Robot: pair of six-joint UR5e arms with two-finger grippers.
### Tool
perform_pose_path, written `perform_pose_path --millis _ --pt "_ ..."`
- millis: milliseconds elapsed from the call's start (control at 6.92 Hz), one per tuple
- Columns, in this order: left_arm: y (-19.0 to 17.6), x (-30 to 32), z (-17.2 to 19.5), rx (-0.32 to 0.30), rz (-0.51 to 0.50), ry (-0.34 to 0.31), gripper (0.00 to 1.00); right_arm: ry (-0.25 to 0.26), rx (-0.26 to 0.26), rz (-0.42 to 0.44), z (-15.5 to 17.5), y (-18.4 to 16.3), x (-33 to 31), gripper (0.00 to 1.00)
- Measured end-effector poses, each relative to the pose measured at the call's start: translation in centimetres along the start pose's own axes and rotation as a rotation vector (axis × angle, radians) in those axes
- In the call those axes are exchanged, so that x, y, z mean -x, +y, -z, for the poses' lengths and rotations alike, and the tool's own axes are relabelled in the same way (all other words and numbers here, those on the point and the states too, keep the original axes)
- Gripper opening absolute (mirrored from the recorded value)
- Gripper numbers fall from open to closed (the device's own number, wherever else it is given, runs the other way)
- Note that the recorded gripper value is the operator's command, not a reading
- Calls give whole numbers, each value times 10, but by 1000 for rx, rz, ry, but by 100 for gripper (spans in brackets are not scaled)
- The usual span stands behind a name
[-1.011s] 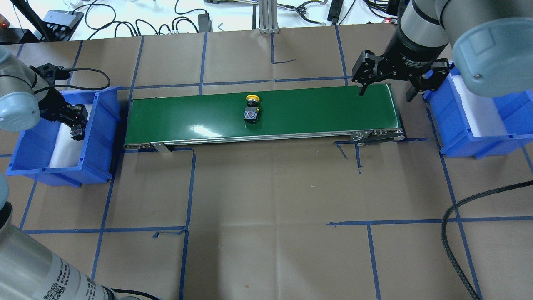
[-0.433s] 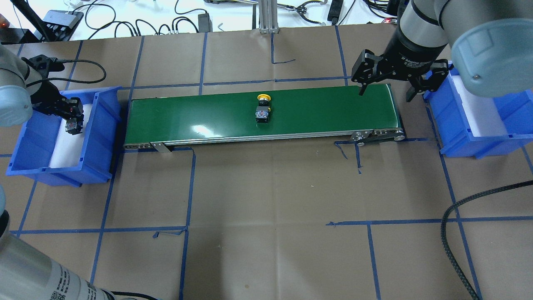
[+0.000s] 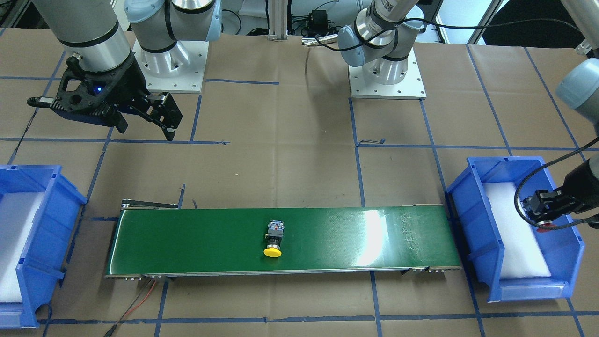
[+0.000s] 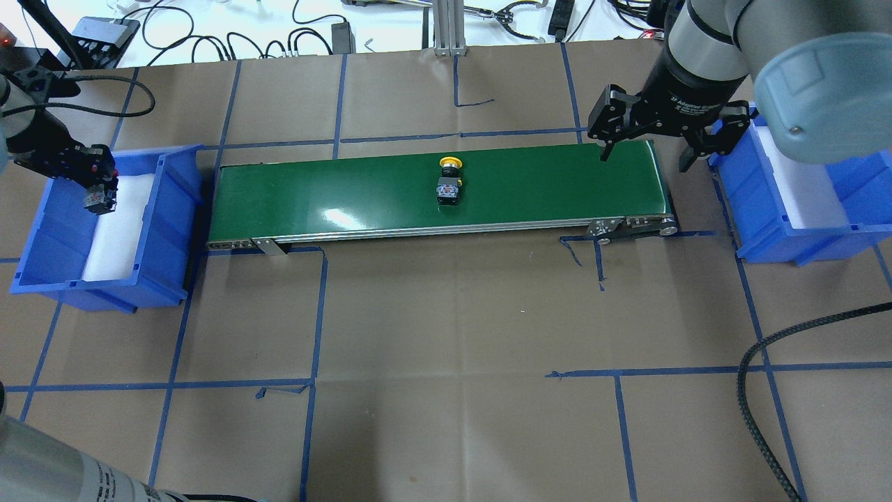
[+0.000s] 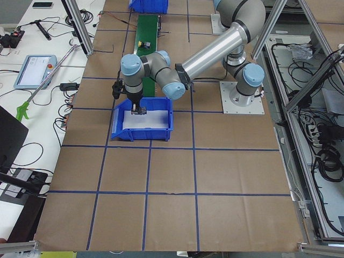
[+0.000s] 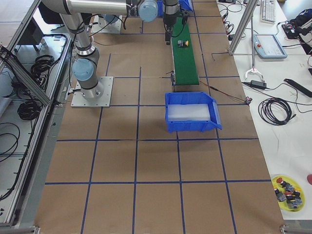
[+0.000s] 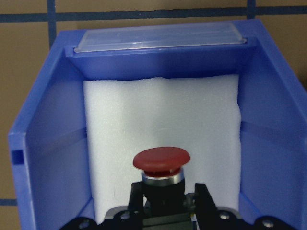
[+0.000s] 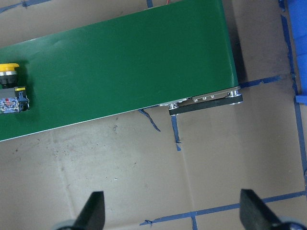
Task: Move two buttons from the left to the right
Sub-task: 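Lift the red button and carry it toward the conveyor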
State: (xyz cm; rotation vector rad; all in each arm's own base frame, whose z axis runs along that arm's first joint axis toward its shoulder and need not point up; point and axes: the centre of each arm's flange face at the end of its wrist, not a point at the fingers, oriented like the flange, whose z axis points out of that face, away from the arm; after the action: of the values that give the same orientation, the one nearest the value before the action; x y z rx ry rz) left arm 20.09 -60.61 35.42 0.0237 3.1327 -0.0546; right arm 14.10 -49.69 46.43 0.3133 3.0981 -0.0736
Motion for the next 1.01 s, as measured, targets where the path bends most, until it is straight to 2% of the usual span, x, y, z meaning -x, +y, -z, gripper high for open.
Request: perform_pose_path --millis 433,722,1011 --pt "-20 -57 60 37 -7 15 0 8 39 1 -29 -21 4 100" --pt "-38 -150 66 47 -18 -7 0 -2 0 3 -46 -43 9 100" --pt "-40 -238 50 76 -30 -39 0 -11 -34 5 -75 -69 15 100"
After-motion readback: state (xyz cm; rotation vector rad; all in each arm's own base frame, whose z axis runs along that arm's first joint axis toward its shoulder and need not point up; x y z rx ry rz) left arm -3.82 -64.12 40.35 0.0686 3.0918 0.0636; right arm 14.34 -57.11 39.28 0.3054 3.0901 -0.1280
